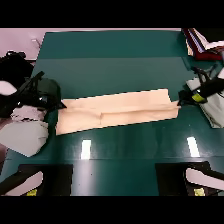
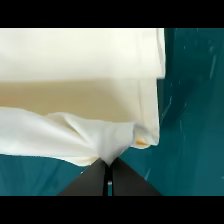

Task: Fold the shirts.

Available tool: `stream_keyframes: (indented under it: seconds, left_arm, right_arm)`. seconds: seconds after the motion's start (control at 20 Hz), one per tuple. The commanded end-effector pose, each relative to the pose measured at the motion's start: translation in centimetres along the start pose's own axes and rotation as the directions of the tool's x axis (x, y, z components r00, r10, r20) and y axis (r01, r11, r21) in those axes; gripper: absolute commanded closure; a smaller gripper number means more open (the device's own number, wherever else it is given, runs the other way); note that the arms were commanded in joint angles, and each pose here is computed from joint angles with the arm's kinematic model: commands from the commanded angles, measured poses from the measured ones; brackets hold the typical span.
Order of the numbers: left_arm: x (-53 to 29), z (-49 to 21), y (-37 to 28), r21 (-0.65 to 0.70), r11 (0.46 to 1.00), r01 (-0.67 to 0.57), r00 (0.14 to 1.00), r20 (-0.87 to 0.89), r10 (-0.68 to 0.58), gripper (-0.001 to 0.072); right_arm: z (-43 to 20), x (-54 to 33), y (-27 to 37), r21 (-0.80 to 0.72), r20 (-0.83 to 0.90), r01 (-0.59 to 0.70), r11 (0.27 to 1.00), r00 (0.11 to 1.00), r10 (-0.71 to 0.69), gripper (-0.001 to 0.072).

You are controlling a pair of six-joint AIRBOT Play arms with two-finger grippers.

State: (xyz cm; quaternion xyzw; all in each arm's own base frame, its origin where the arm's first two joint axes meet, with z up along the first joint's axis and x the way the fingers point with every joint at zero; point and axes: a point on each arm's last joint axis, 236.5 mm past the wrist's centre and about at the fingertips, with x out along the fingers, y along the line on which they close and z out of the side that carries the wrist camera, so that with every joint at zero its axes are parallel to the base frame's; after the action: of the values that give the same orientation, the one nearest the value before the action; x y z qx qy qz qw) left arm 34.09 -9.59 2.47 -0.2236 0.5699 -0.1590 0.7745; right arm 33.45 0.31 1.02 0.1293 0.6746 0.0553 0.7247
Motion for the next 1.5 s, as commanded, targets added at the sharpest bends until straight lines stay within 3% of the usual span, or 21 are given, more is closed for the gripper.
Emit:
stream_keyframes:
  seconds: [0.0, 0.1, 0.15, 0.2, 0.25, 0.35, 0.45, 0.5, 0.6, 0.65, 0.85, 1.05, 1.15, 1.25, 1.45]
  left_arm:
    - [3.3, 4.9, 2.0, 0.023, 1.000, -0.016, 1.000, 0.007, 0.015, 0.0686]
    - [4.2, 6.1, 2.5, 0.016, 1.000, -0.019, 1.000, 0.013, 0.019, 0.0684]
    - [4.2, 6.5, 2.5, 0.015, 1.000, -0.020, 1.000, 0.023, 0.020, 0.0554]
    - [4.1, 6.9, 2.5, 0.004, 1.000, -0.020, 0.999, 0.037, 0.020, 0.0214]
    - [3.9, 7.2, 2.4, -0.015, 1.000, -0.021, 0.999, 0.044, 0.021, 0.0156]
    - [2.8, 7.6, 1.7, 0.012, 1.000, -0.018, 0.999, 0.046, 0.017, 0.0372]
    - [1.9, 8.0, 0.3, 0.048, 0.999, 0.002, 0.998, 0.067, -0.006, 0.0684]
    - [1.7, 8.0, -0.5, 0.065, 0.998, 0.012, 0.997, 0.073, -0.017, 0.0685]
    - [2.3, 7.0, -2.2, 0.100, 0.994, 0.030, 0.999, 0.042, -0.034, 0.0685]
    - [3.0, 6.4, -3.4, 0.127, 0.991, 0.040, 0.999, 0.024, -0.043, 0.0685]
    - [6.1, 5.1, -8.9, 0.192, 0.978, 0.076, 0.996, 0.021, -0.081, 0.0686]
    - [10.4, 2.5, -12.5, 0.234, 0.967, 0.103, 0.995, -0.030, -0.098, 0.0686]
    - [12.5, 1.3, -13.8, 0.242, 0.964, 0.114, 0.992, -0.074, -0.098, 0.0686]
    - [14.3, 0.7, -15.2, 0.262, 0.957, 0.127, 0.989, -0.106, -0.102, 0.0686]
    - [17.8, 0.5, -17.7, 0.283, 0.948, 0.147, 0.984, -0.143, -0.110, 0.0686]
  right_arm:
    - [4.5, 2.5, 1.7, -0.010, -0.020, -0.028, 1.000, 0.999, 0.028, 0.0696]
    - [6.1, 3.5, 2.3, -0.028, -0.027, -0.029, 0.999, 0.999, 0.029, 0.0694]
    - [6.7, 3.7, 2.5, -0.036, -0.026, -0.032, 0.999, 0.999, 0.031, 0.0663]
    - [7.5, 3.7, 2.8, -0.039, -0.017, -0.041, 0.998, 0.999, 0.040, 0.0474]
    - [8.1, 3.4, 3.1, -0.041, -0.007, -0.062, 0.997, 0.998, 0.062, 0.0324]
    - [8.7, 2.2, 3.3, -0.112, 0.010, -0.116, 0.987, 0.993, 0.117, 0.0312]
    - [8.3, 1.5, 1.4, -0.102, 0.001, -0.128, 0.986, 0.992, 0.129, 0.0299]
    - [7.7, 1.5, -0.2, -0.064, -0.015, -0.133, 0.989, 0.991, 0.133, 0.0298]
    - [6.1, 2.4, -3.2, 0.027, -0.046, -0.145, 0.989, 0.988, 0.146, 0.0150]
    - [5.3, 3.2, -4.2, 0.076, -0.061, -0.165, 0.983, 0.984, 0.169, 0.0131]
    - [3.3, 7.5, -3.7, 0.228, -0.073, -0.367, 0.902, 0.917, 0.392, 0.0134]
    - [3.8, 10.4, -0.4, 0.220, -0.053, -0.460, 0.860, 0.875, 0.481, 0.0152]
    - [4.8, 10.5, 1.3, 0.170, -0.039, -0.475, 0.864, 0.872, 0.487, 0.0340]
    - [6.1, 9.1, 2.5, 0.099, -0.013, -0.469, 0.878, 0.881, 0.472, 0.0695]
    - [8.1, 1.4, 6.6, -0.108, 0.067, -0.460, 0.881, 0.881, 0.468, 0.0696]
